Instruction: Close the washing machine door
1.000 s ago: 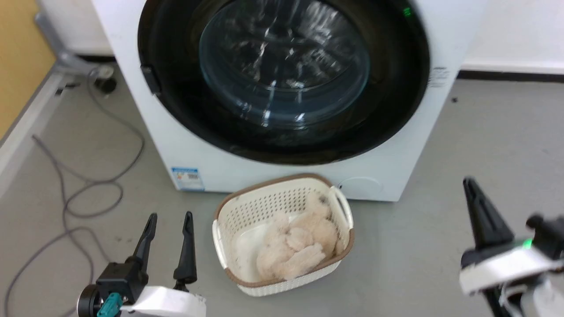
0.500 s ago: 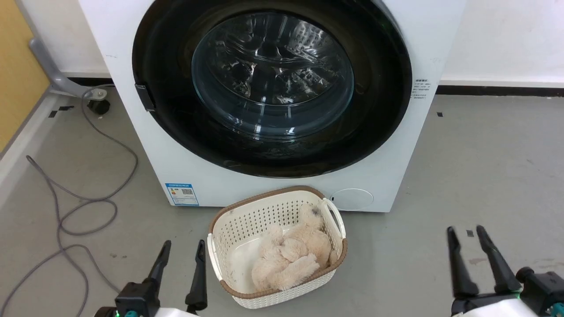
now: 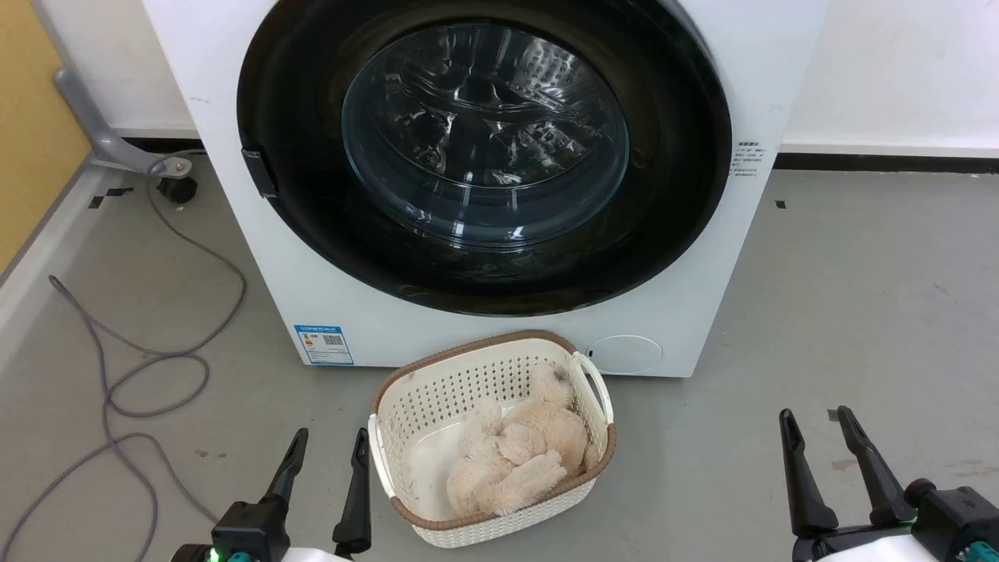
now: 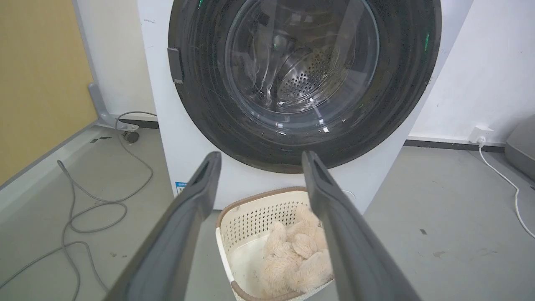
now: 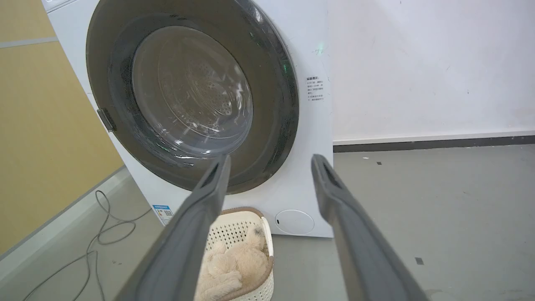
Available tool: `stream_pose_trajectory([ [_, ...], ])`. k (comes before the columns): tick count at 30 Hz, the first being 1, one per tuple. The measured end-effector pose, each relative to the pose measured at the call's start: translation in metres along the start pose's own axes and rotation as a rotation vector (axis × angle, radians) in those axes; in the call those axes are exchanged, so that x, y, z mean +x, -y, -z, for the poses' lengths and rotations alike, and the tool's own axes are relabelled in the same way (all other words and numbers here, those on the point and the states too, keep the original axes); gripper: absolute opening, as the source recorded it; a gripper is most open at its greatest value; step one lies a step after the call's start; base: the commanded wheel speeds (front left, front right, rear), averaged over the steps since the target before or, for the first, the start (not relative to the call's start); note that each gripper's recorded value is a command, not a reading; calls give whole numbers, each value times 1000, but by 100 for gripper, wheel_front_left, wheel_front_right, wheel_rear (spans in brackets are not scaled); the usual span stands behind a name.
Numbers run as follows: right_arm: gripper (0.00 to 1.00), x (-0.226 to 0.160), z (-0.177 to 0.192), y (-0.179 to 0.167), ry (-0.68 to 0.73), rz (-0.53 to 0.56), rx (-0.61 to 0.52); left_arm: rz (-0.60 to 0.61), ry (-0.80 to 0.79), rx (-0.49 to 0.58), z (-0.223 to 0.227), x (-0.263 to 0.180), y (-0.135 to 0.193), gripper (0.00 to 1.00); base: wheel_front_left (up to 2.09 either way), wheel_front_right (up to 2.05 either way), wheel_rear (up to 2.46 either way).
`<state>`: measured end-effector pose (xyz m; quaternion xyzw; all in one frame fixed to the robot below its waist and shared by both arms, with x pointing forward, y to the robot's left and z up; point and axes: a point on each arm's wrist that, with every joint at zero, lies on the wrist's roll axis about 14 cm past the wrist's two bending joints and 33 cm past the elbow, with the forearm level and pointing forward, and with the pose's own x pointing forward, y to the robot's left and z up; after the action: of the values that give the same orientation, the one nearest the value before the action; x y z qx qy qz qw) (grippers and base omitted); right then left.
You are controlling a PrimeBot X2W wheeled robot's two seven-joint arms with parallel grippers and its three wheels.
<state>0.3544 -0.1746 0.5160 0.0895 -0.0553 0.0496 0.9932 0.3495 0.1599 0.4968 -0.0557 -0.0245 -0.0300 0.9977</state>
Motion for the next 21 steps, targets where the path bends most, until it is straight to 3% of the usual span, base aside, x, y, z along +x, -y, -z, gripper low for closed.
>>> stream_pose_trajectory([
  [9, 100, 0, -1, -1, 2, -5, -1, 6, 12, 1, -4, 0, 2, 100, 0, 0, 0],
  [10, 0, 0, -1, -1, 1, -5, -1, 7, 12, 0, -4, 0, 2, 0, 0, 0, 0],
  [21, 0, -1, 1, -1, -10, -5, -6, 6, 1, 1, -3, 1, 2, 0, 0, 0, 0],
])
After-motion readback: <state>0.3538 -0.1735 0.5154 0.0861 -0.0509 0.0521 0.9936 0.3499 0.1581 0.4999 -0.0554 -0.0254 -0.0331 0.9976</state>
